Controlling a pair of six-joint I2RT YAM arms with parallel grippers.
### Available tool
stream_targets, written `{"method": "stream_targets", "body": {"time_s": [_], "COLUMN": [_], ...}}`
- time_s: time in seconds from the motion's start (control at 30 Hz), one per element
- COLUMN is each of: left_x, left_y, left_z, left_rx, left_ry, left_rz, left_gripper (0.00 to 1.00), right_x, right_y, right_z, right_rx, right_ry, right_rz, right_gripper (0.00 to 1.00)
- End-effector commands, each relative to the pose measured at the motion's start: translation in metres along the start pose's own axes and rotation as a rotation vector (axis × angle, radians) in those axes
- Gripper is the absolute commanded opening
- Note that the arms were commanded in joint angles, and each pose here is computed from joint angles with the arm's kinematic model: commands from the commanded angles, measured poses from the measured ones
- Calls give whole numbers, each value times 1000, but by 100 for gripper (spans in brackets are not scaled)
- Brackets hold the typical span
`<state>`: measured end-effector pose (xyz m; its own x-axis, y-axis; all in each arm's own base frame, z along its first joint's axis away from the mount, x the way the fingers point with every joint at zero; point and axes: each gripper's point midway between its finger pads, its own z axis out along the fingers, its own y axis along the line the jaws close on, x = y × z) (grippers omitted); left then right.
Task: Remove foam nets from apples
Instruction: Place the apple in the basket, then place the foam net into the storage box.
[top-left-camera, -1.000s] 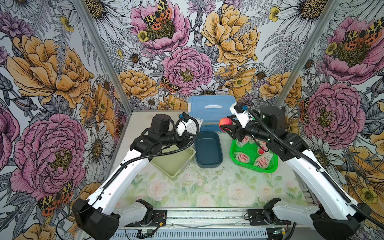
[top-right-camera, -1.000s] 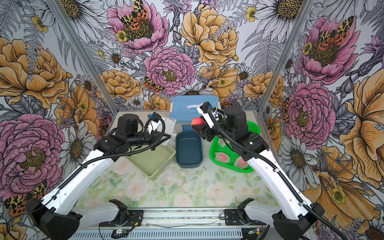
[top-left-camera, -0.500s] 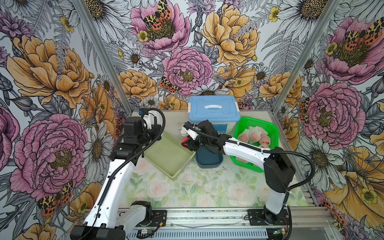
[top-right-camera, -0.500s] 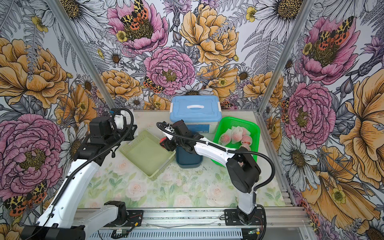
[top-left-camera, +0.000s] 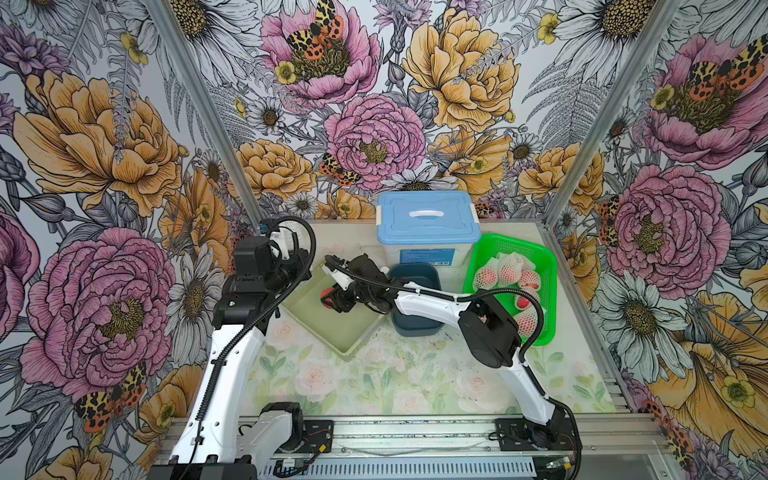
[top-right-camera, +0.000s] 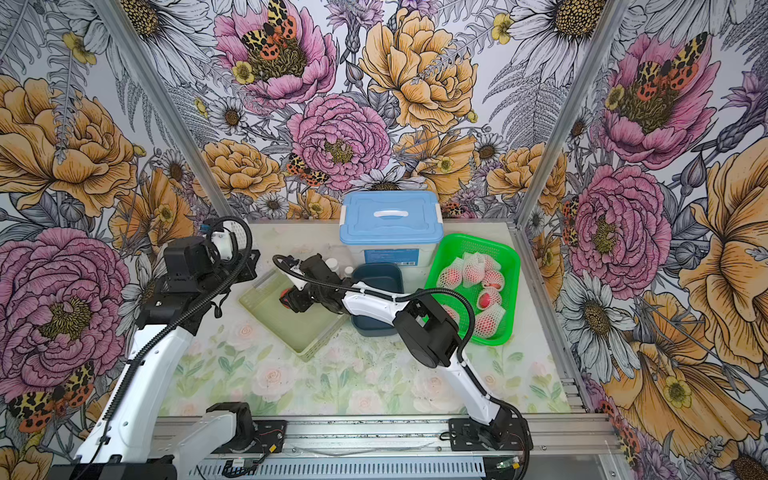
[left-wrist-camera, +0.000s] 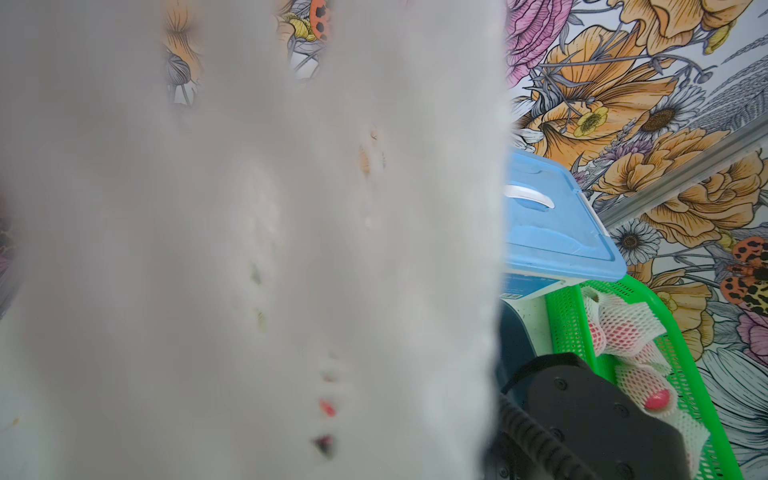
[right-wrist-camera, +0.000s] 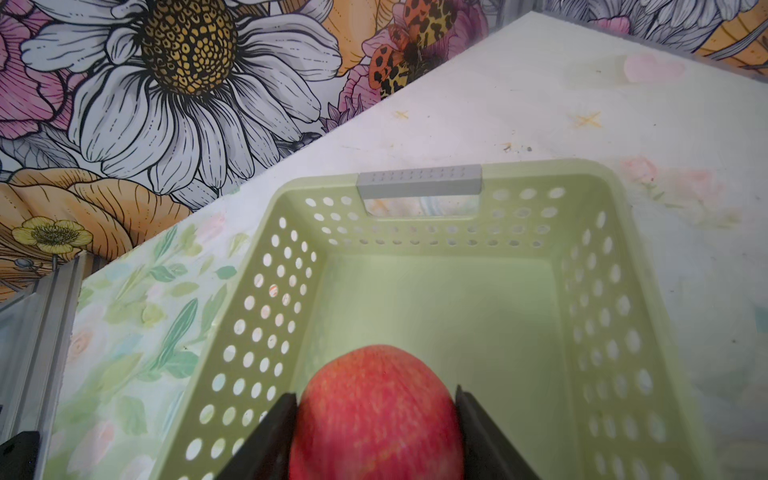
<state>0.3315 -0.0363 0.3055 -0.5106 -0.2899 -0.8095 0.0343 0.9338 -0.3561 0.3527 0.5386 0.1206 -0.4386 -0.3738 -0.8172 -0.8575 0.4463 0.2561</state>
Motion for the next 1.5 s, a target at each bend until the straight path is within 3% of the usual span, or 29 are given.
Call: {"method": "stream_targets", "body": {"time_s": [0.0,0.2,0.27,0.3,0.33,0.63,0.9,1.03,1.3,1.47], "left_x": [-2,-4,-4,-4,-4,10,36,58,97,146], "left_y": [-2,-4,-6,-7,-9,-30,-78,-113,-182,-218], "left_z": [-5,-6,-5,-5,-4,4,21,37,75,108], "left_rx": [12,19,32,38,46,148,277,327,444,482], "left_ry": [-8,-6,-1,1,5,68,171,219,256,363], "left_rz": [3,3,2,2,1,46,155,207,140,49], "left_gripper": [0,0,0,0,0,0,0,0,0,0], "right_x": [-11,-1,0,-1,-4,-47,-54,-42,-6,17], "right_y": [3,2,2,2,1,-11,-67,-92,-117,-131], "right_z": [1,1,-1,-3,-6,-65,-170,-234,-336,-386], "right_rx": [-18,-19,-20,-22,-19,7,109,239,500,525], "right_ry": [-20,4,9,7,1,-88,-226,-259,-273,-277], "right_rz": [17,17,15,13,13,-1,151,193,166,296], "right_gripper": [62,65,80,98,100,100,100,100,100,100]}}
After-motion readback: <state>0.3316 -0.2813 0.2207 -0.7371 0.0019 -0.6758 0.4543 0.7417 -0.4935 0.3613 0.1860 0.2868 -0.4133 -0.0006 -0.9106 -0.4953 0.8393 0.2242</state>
